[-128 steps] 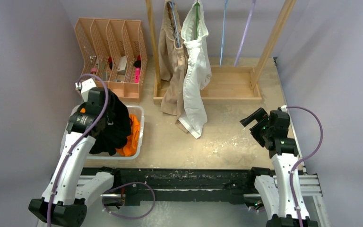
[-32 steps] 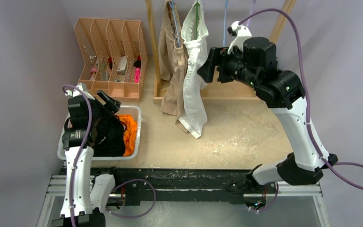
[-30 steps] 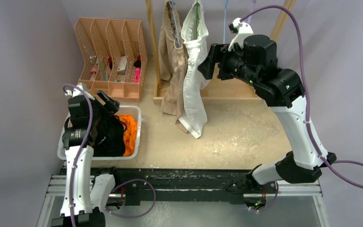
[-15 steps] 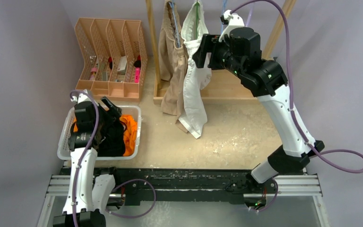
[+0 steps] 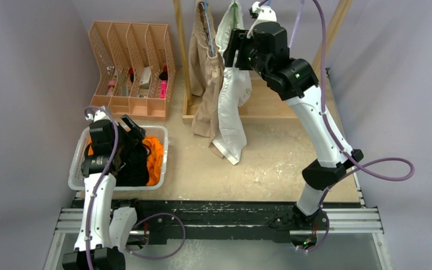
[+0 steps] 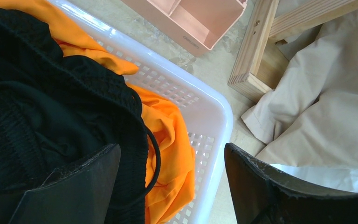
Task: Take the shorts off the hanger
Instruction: Pick up the hanger from the clothes rod.
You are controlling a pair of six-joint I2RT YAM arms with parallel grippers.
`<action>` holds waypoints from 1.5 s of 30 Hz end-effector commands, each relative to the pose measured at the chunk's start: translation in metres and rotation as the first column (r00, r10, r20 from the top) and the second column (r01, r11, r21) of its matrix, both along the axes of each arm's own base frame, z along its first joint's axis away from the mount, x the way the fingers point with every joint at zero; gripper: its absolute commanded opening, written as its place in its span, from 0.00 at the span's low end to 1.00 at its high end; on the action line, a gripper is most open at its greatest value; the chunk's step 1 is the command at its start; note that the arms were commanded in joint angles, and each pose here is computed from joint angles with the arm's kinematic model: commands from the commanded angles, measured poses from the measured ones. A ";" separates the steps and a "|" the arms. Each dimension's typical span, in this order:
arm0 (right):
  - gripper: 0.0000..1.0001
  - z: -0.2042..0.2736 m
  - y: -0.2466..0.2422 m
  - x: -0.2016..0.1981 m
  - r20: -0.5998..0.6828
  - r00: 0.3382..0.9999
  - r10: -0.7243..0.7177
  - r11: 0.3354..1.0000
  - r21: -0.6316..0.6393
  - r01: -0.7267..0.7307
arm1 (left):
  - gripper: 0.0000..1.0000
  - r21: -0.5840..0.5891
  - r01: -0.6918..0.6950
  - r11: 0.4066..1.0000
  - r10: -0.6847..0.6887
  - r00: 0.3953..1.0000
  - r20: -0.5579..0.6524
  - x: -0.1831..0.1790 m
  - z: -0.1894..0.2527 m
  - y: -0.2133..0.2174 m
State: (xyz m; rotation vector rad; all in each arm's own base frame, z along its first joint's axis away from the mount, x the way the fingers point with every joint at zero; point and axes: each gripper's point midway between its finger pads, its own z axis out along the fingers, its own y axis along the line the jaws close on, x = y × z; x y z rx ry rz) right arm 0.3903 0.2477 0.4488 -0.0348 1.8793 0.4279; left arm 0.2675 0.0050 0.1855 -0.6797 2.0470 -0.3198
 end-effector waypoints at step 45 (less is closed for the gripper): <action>0.00 0.071 -0.065 -0.010 0.238 0.941 -0.242 0.964 -0.049 0.261 | 0.80 0.017 0.040 0.999 -0.040 0.999 -0.005 0.011 0.002 0.000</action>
